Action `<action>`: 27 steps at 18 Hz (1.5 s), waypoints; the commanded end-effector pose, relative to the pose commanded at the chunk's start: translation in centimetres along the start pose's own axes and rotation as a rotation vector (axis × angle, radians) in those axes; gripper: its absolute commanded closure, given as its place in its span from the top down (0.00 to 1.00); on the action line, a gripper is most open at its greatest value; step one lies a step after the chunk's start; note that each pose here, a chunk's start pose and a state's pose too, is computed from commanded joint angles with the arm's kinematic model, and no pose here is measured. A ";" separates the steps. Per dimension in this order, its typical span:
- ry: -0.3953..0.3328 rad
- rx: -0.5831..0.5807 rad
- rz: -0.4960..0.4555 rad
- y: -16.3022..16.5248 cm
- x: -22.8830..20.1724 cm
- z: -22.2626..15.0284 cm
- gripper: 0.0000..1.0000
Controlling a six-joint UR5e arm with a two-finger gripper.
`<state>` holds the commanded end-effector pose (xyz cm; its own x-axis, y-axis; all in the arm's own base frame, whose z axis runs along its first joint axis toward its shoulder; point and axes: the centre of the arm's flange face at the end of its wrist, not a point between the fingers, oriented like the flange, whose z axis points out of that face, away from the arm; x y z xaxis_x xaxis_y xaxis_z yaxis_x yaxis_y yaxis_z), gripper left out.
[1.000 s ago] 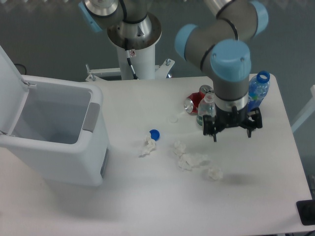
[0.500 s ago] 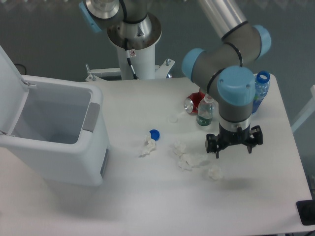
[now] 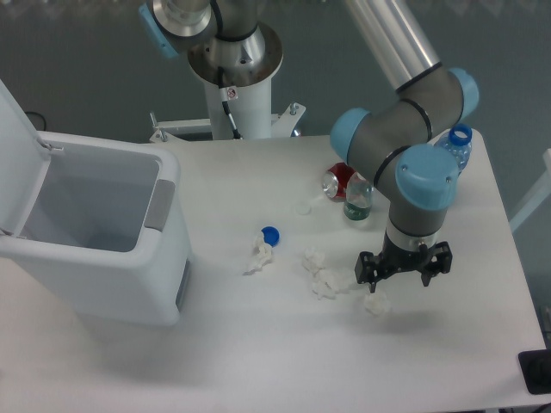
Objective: Pick up the paper ball
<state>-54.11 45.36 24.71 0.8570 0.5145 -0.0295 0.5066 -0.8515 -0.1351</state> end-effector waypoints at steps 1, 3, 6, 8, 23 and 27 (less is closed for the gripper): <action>0.002 -0.003 0.000 0.0 0.0 0.2 1.00; 0.004 -0.010 0.003 0.0 0.1 0.8 1.00; 0.011 -0.027 0.006 0.0 0.3 2.2 1.00; 0.013 -0.030 0.006 -0.1 0.3 2.6 1.00; 0.022 -0.060 0.010 -0.2 0.4 4.9 1.00; 0.008 -0.063 0.010 -0.2 0.2 4.7 0.68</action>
<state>-54.49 46.14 20.06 0.8629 0.5049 -0.0226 0.5023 -0.8617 -0.0720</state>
